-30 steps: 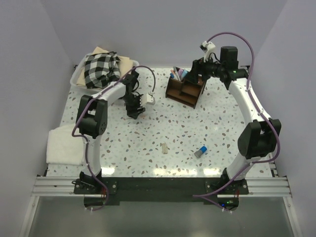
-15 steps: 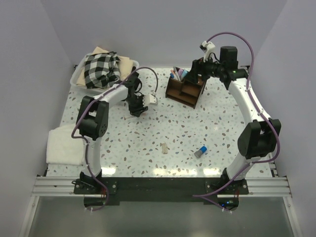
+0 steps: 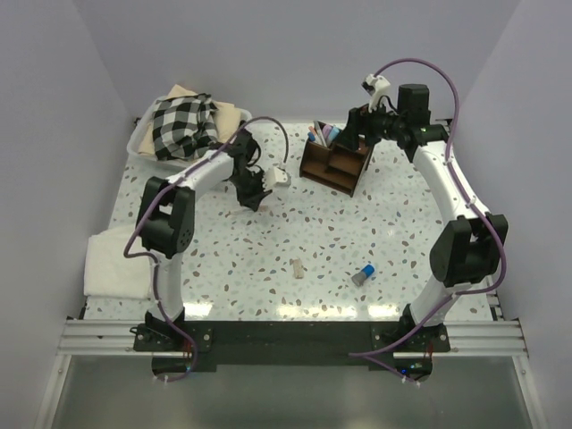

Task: Sort the stationery into containers
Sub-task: Pick up the pen from the center of the board, then place the pen in the storage box.

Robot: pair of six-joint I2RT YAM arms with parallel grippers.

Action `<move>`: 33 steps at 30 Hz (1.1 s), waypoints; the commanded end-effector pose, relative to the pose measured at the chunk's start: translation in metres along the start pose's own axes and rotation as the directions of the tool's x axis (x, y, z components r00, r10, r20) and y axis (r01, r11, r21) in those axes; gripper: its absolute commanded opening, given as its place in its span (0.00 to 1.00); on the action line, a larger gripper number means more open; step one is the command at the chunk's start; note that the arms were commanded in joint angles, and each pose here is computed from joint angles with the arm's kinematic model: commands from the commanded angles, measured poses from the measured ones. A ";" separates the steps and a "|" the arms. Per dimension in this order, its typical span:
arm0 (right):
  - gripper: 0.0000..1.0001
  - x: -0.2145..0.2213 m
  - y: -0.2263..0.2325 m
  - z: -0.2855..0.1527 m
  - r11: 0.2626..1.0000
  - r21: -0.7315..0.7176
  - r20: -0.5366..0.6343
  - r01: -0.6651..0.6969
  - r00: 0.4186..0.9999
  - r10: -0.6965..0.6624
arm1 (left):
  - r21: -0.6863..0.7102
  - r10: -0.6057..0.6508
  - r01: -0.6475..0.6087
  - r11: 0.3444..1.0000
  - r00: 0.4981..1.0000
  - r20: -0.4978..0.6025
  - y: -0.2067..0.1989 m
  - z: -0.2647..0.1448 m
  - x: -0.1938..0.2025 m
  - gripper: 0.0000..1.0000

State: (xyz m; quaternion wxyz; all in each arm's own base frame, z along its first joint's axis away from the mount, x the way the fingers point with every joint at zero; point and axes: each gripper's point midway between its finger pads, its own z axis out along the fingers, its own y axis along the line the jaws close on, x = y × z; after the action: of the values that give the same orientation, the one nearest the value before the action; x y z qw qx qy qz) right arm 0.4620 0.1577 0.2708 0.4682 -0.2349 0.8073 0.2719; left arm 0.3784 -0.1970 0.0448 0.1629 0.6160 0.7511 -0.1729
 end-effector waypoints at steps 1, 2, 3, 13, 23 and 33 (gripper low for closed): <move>0.75 -0.024 -0.008 -0.010 0.998 0.057 0.063 0.007 0.998 -0.011 | -0.082 0.130 -0.111 0.990 0.951 0.281 0.011 -0.094 -0.114 0.00; 0.74 -0.023 -0.010 -0.010 0.998 0.065 0.064 0.002 0.998 -0.006 | -0.140 0.192 -0.150 0.979 0.911 0.364 0.018 -0.123 -0.150 0.00; 0.74 -0.024 -0.012 -0.013 0.997 0.076 0.068 -0.002 0.998 -0.003 | -0.170 0.219 -0.162 0.972 0.886 0.409 0.027 -0.130 -0.167 0.00; 0.75 -0.025 -0.051 -0.035 0.965 0.239 0.115 -0.108 0.990 0.082 | -0.295 0.309 -0.094 0.951 0.244 0.919 0.030 -0.221 -0.310 0.00; 0.75 -0.019 -0.078 -0.060 0.938 0.308 0.124 -0.159 0.984 0.126 | -0.236 0.246 -0.079 0.968 0.143 0.959 0.051 -0.150 -0.352 0.00; 0.75 0.004 -0.089 -0.066 0.925 0.333 0.086 -0.182 0.983 0.162 | -0.245 0.246 -0.027 0.969 0.165 0.955 0.076 -0.112 -0.348 0.00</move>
State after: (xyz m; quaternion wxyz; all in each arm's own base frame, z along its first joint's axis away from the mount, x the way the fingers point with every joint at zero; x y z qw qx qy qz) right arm 0.4830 0.0531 0.2617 0.4866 -0.0763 0.8508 0.1830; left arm 0.5025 -0.4436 0.2601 0.6179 0.4198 0.4703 -0.4698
